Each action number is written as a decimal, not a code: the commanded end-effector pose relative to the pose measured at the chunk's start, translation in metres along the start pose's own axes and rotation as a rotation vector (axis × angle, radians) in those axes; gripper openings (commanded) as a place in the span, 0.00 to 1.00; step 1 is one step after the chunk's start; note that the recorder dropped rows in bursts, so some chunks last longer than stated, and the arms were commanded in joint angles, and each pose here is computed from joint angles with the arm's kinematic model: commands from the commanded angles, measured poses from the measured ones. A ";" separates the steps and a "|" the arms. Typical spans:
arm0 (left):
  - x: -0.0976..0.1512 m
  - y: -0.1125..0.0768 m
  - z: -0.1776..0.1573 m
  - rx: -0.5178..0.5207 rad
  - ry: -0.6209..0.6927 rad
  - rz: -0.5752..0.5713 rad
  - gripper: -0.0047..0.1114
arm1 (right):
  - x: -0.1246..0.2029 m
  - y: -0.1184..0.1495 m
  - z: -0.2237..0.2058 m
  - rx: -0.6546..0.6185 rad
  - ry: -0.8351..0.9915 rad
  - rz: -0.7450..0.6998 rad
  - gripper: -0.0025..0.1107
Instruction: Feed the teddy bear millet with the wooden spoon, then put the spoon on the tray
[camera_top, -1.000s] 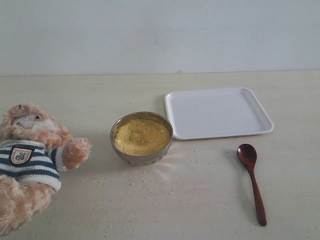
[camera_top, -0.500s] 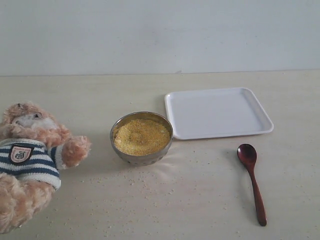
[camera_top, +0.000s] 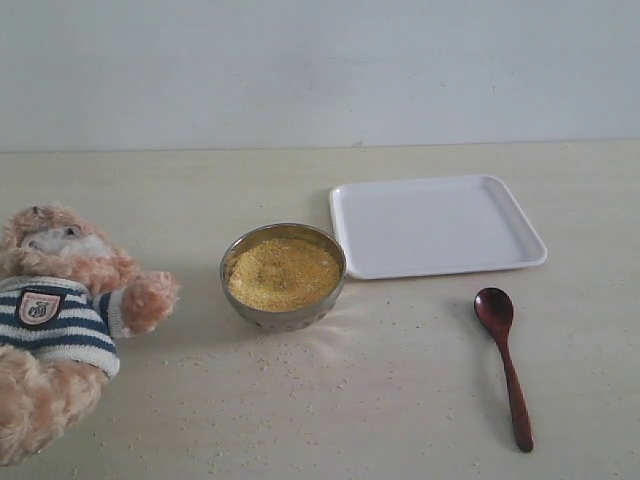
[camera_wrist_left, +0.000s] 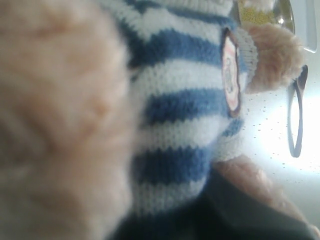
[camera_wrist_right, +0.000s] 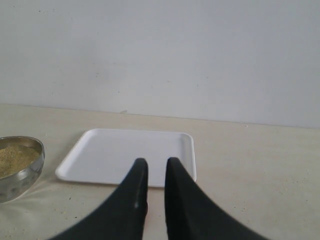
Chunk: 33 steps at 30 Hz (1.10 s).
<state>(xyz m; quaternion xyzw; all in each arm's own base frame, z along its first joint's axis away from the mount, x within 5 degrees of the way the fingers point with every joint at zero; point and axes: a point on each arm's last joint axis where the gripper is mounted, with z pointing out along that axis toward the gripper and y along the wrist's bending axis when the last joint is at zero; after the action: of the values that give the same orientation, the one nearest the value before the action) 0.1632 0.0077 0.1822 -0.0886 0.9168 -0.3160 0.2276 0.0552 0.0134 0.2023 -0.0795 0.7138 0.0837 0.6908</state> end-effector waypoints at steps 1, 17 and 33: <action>0.000 -0.002 -0.001 0.012 -0.017 -0.009 0.11 | -0.005 0.000 -0.001 0.005 -0.051 0.026 0.15; 0.000 -0.002 -0.001 0.012 -0.017 -0.009 0.11 | -0.010 -0.001 -0.001 -0.031 -0.107 0.711 0.15; 0.000 -0.002 -0.001 0.012 -0.017 -0.009 0.11 | -0.064 0.014 0.046 -0.058 0.573 0.368 0.15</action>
<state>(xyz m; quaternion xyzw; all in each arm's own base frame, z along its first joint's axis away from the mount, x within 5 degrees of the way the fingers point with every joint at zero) 0.1633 0.0079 0.1822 -0.0890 0.9169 -0.3151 0.2281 0.0815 0.0321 0.2555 0.0673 0.8349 0.2440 0.4888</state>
